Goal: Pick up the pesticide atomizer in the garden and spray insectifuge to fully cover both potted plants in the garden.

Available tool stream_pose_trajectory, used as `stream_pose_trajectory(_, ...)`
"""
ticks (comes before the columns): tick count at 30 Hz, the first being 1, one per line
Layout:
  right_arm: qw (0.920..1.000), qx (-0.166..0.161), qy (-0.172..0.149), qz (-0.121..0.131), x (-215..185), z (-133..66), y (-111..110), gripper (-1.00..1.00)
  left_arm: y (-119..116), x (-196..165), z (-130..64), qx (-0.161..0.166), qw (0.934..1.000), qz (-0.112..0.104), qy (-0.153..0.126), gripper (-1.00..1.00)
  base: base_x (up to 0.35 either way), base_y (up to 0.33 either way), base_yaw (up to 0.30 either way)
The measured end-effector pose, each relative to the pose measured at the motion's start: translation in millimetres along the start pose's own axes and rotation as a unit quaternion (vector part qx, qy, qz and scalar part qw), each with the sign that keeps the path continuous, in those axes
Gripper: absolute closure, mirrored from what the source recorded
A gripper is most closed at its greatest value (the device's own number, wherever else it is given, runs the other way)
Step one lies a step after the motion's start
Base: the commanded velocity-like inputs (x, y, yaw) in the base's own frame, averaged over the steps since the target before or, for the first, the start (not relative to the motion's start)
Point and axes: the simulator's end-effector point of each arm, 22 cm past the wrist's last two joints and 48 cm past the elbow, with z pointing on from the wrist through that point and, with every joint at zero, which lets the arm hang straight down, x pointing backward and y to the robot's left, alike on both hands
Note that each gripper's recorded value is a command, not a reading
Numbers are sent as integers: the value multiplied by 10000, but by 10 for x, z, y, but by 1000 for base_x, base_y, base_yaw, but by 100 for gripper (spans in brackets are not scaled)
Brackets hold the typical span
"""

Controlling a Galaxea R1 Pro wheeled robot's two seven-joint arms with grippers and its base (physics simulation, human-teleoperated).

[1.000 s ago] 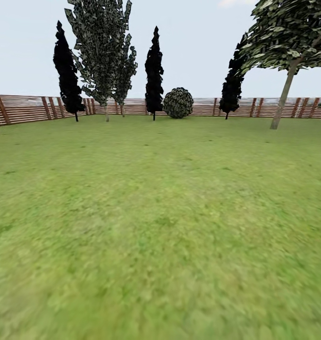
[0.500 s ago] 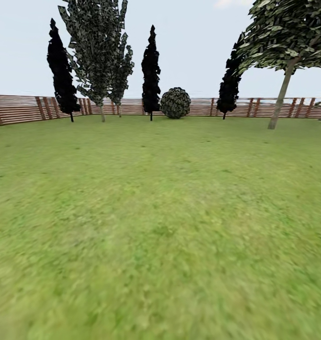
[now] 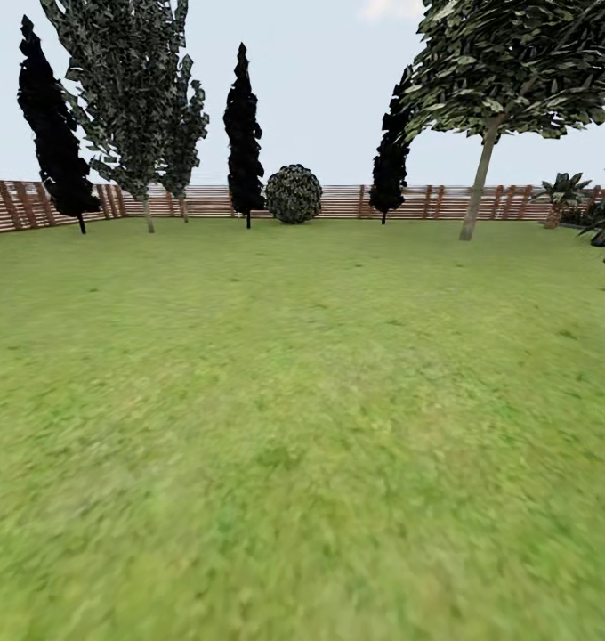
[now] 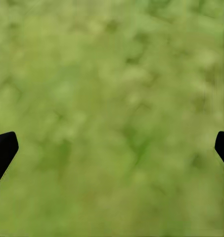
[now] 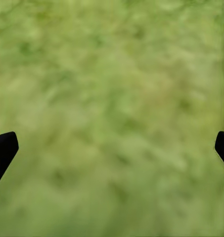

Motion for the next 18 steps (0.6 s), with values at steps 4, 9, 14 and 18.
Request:
stream_pose_trajectory(4,10000,-4,-1,-6,-1,1,3,-100,0,-1,0,0,10000,0,-1,-100,339,80,-265)
stream_pose_trajectory(9,10000,-5,0,-7,0,0,3,-100,0,0,0,0,10000,0,1,-100,339,126,-265)
stream_pose_trajectory(14,10000,-6,0,-8,0,1,4,-100,0,1,0,0,10000,0,4,-100,339,135,-265)
stream_pose_trajectory(18,10000,-6,0,-8,0,0,5,-100,0,0,0,0,10000,0,0,-100,339,148,-265)
